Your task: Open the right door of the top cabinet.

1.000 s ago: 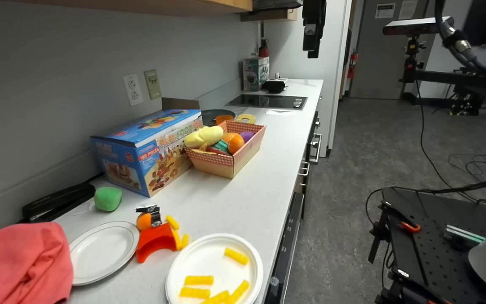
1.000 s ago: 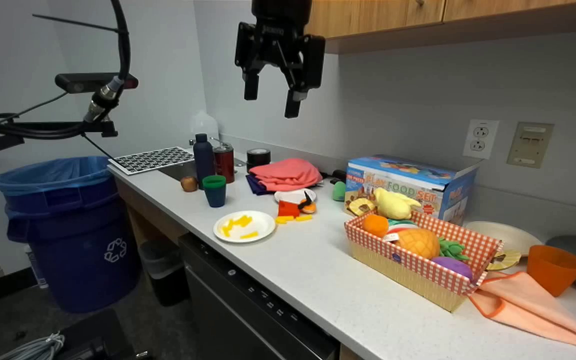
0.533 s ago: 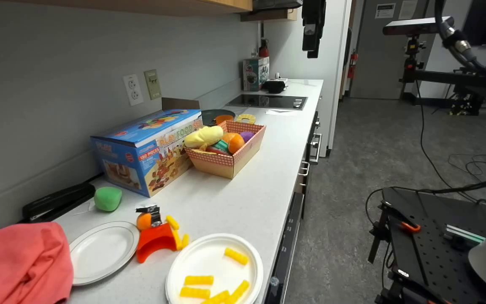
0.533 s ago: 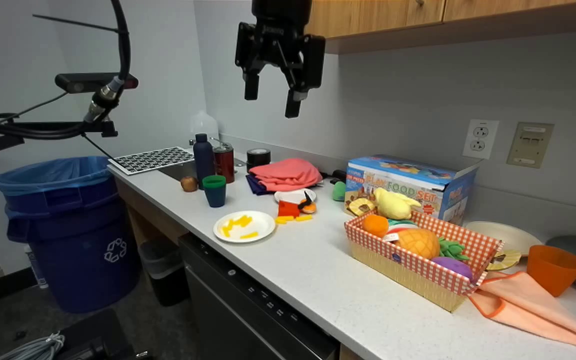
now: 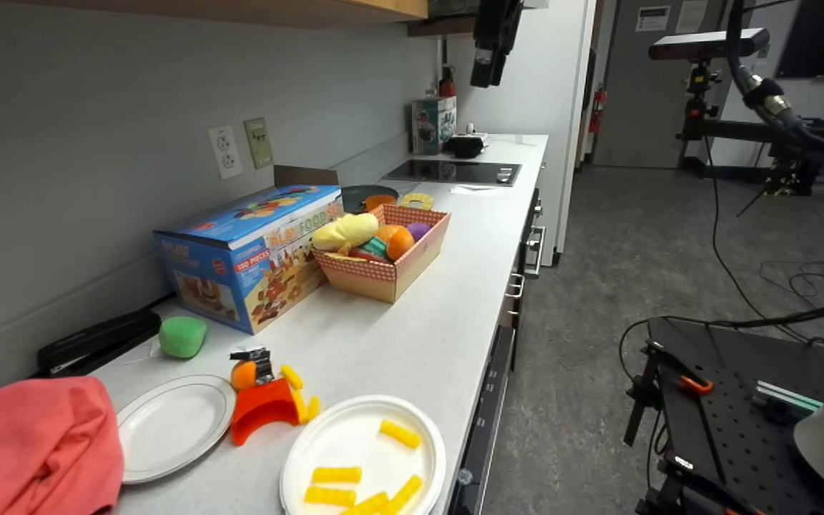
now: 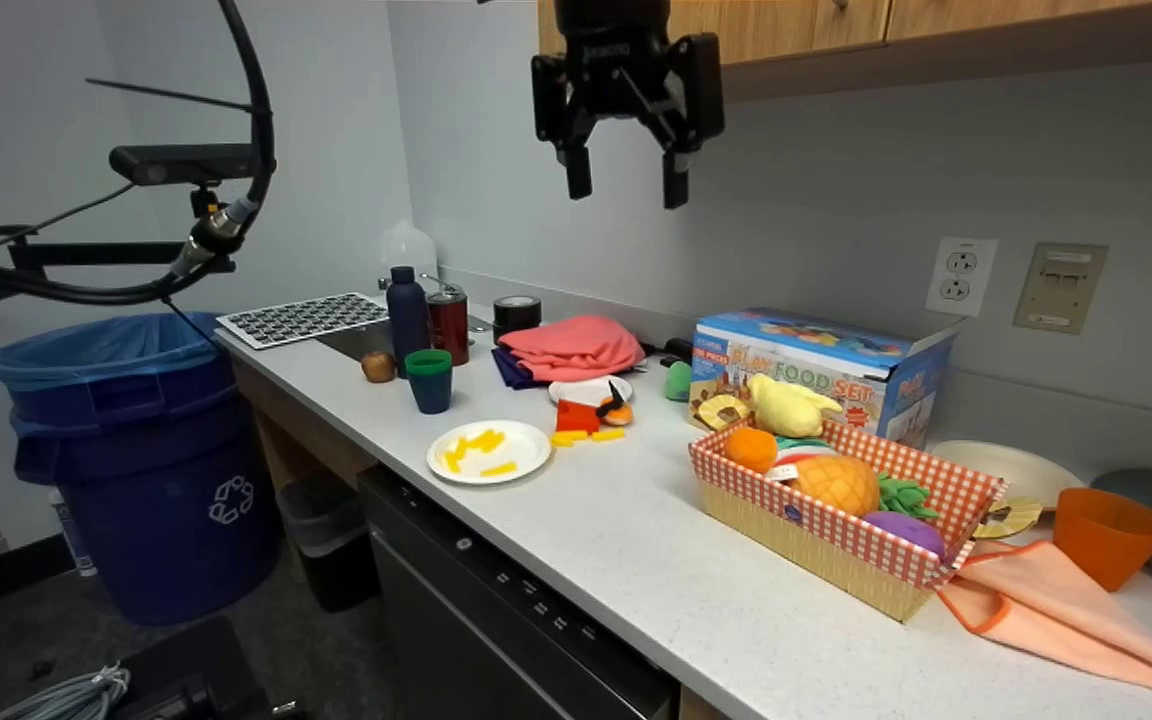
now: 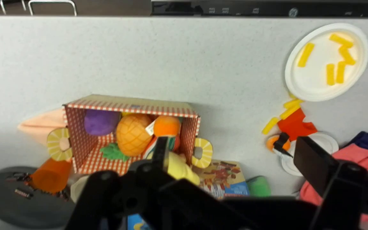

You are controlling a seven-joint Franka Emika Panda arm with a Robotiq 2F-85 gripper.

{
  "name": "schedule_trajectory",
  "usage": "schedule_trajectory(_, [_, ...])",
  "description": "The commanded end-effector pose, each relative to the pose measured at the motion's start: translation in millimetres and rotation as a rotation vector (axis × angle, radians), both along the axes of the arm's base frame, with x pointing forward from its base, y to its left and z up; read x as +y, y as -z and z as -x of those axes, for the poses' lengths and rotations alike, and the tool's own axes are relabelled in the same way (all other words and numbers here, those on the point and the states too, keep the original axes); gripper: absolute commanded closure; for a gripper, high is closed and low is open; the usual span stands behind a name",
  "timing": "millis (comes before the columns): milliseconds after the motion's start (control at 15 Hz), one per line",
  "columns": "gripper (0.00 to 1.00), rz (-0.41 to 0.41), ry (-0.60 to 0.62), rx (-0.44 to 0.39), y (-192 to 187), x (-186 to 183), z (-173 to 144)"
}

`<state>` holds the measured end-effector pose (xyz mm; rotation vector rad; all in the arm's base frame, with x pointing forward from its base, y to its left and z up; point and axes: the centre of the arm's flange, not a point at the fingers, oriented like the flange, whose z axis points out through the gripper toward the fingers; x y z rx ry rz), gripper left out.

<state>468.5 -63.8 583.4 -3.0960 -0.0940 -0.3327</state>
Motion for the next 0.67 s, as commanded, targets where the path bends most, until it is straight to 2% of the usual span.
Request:
schedule_trajectory(0, [0.00,0.026,-0.006,-0.021,-7.0,4.0,-12.8])
schedule_trajectory(133, [0.00,0.053,-0.015,-0.028,-11.3,13.9,-40.1])
schedule_trajectory(267, [0.00,0.058,-0.016,-0.019,-6.6,16.6,-54.2])
schedule_trajectory(600, [0.00,0.060,-0.013,-0.023,-8.1,15.1,-57.7])
